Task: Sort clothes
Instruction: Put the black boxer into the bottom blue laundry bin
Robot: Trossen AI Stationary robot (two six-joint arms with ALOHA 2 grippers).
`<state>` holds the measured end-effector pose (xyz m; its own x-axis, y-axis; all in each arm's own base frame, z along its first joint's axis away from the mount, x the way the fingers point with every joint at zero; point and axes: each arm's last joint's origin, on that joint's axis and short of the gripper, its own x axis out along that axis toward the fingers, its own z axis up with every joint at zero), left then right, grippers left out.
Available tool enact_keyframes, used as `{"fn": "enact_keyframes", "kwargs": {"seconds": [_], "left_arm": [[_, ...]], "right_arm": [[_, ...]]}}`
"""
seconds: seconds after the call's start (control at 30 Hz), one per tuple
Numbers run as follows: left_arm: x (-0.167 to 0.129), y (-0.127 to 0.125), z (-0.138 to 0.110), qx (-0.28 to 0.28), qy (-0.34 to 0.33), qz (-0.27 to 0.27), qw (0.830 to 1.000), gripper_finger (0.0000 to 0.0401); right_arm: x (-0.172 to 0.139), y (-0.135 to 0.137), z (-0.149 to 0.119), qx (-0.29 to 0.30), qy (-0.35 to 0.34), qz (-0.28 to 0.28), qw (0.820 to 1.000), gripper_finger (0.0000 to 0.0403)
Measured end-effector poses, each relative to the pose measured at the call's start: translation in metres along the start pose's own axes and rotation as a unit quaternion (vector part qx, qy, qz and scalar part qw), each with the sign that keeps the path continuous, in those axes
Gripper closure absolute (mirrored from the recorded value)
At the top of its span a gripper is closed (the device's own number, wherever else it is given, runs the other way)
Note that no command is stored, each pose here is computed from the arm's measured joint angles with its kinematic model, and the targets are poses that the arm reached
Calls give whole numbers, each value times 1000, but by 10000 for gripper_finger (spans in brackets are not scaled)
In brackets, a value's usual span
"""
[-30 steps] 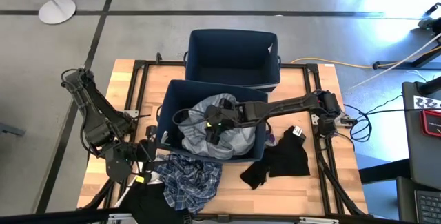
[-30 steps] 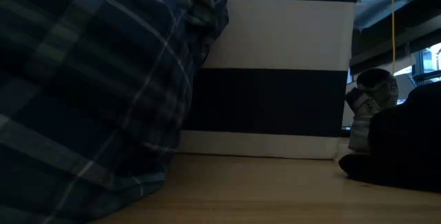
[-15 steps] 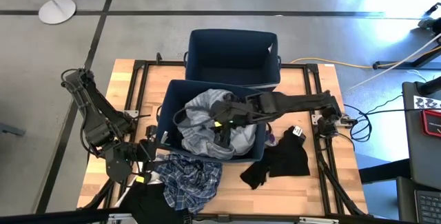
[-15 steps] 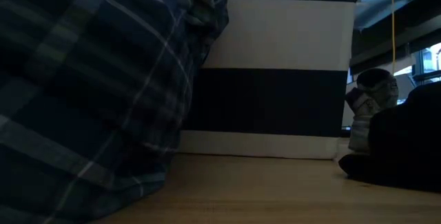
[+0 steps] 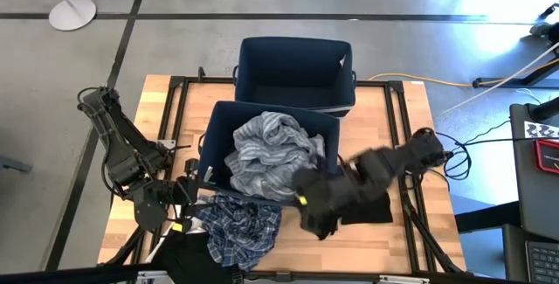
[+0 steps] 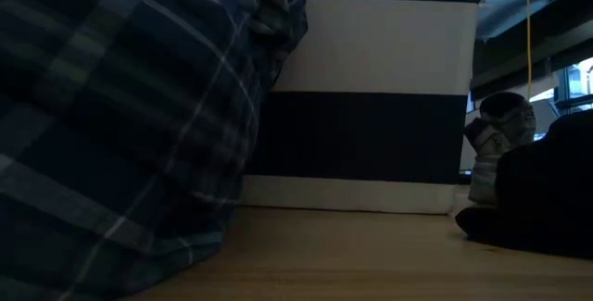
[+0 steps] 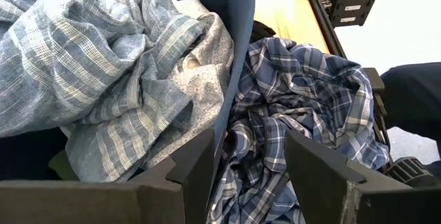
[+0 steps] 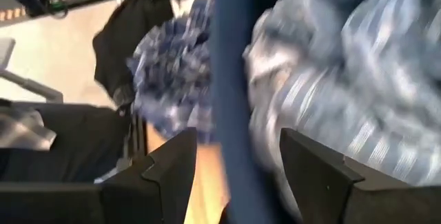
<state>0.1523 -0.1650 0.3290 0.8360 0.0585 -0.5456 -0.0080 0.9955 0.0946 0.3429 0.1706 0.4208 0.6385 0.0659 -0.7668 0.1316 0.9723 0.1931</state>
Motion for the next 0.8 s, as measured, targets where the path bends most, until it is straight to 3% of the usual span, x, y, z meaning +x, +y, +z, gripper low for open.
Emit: {"fn": "enact_keyframes", "kwargs": {"seconds": [0.4, 0.6, 0.8], "left_arm": [[0, 0, 0, -1, 0, 0, 1000, 235], [0, 0, 0, -2, 0, 0, 1000, 235], [0, 0, 0, -2, 0, 0, 1000, 235]], "right_arm": [[-32, 74, -88, 19, -20, -70, 997, 194], [-27, 87, -125, 53, -12, -105, 993, 194], [4, 83, -159, 75, 20, -173, 982, 194]]}}
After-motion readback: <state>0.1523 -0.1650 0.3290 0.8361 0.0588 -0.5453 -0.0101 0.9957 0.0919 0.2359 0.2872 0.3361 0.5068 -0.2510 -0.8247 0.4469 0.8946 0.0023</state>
